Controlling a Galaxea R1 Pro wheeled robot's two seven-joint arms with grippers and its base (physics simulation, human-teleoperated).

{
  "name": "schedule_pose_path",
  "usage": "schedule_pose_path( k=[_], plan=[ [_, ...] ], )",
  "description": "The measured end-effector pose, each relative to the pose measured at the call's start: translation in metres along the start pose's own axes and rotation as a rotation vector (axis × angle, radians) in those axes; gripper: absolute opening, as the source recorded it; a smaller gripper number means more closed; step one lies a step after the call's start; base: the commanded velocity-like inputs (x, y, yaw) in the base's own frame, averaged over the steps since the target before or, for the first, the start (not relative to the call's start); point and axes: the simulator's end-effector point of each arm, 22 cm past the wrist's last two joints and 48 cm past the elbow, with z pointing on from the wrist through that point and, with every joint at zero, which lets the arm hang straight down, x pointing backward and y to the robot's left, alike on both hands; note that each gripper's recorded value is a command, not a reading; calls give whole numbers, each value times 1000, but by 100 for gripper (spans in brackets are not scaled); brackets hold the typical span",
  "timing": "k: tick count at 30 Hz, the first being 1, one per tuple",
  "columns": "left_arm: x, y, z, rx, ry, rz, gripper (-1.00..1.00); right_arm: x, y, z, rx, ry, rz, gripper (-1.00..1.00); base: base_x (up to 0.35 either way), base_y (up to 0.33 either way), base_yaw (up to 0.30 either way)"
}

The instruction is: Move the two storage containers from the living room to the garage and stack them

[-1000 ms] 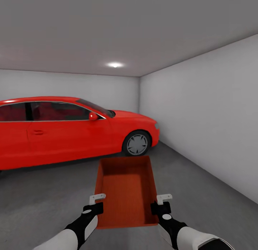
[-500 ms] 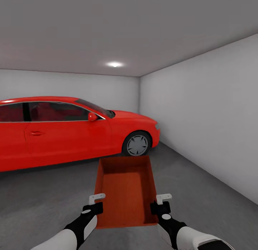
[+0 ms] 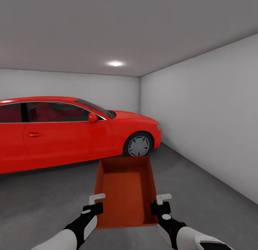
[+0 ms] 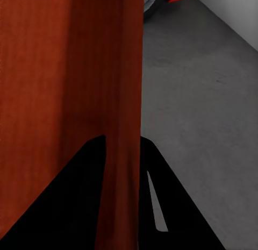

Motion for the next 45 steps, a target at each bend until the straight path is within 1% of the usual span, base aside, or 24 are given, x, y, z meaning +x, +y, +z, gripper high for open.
schedule_pose_path(
  k=[4,11,26,31,45],
  plan=[
    [1,2,0,-1,1,5,-100,0,2,-1,1,1,7,-100,320,17,0],
    [2,1,0,-5,4,3,-100,1,0,0,0,6,-2,-100,322,2,0],
    [2,2,0,-2,4,5,-100,1,1,0,2,5,-2,-100,322,0,-4],
    [2,1,0,-2,4,5,-100,1,1,0,2,5,-1,-100,322,56,-190],
    [0,1,0,-2,0,2,-100,0,1,0,2,2,-2,-100,322,65,-275]
  ],
)
